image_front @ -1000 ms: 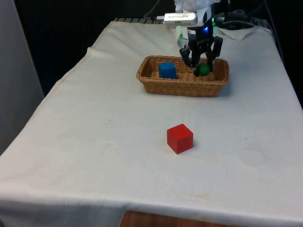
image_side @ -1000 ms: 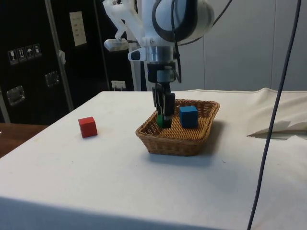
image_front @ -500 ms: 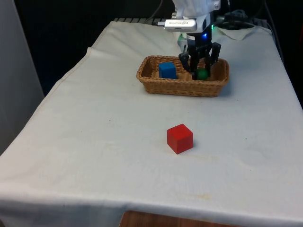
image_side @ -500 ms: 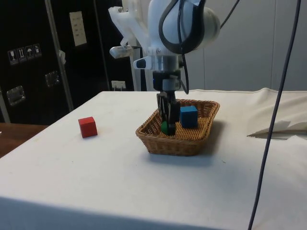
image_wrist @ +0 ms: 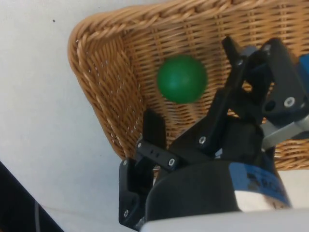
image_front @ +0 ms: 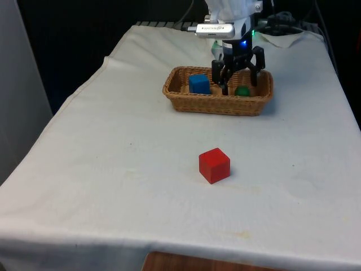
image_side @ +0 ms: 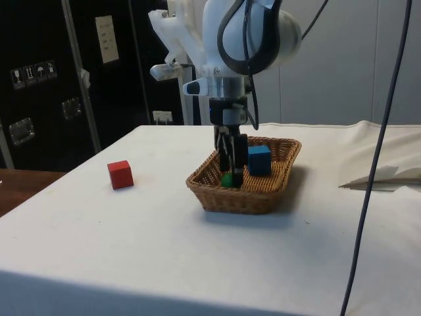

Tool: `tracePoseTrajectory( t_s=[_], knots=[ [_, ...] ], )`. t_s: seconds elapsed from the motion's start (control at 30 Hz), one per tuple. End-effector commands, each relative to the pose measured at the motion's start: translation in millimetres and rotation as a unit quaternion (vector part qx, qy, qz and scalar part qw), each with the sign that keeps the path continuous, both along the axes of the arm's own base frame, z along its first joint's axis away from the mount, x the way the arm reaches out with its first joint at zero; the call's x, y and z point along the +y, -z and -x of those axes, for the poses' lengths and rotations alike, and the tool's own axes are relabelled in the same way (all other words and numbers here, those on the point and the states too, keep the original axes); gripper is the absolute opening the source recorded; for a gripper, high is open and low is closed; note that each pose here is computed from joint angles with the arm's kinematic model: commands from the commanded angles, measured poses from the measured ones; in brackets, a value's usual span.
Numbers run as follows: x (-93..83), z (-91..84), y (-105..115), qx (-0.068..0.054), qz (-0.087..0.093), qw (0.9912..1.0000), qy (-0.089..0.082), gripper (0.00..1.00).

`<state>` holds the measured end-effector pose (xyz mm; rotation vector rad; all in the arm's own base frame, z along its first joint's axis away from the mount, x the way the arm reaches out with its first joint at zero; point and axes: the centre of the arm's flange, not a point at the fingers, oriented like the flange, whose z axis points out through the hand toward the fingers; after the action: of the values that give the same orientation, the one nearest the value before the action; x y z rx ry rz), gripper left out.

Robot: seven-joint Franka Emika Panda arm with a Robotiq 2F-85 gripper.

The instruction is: Place all non-red objects into the basket.

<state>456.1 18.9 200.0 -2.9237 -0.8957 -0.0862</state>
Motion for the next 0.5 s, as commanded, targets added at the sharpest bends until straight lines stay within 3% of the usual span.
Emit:
tracePoseTrajectory(
  t_s=[0.0, 0.17, 0.33, 0.37, 0.47],
  knots=[
    [0.0, 0.0, 0, 0.0, 0.0, 1.0, 0.0, 1.0],
    [1.2, -0.1, -1, 0.0, -0.004, 0.99999, 0.0, 1.0],
    [-1.7, 4.4, -18, -0.004, -0.004, 0.99998, 0.001, 1.0],
    [-0.6, 0.9, -11, -0.004, -0.003, 0.99999, 0.001, 1.0],
    [-2.6, 7.2, -27, -0.006, -0.006, 0.99996, 0.001, 1.0]
  ],
)
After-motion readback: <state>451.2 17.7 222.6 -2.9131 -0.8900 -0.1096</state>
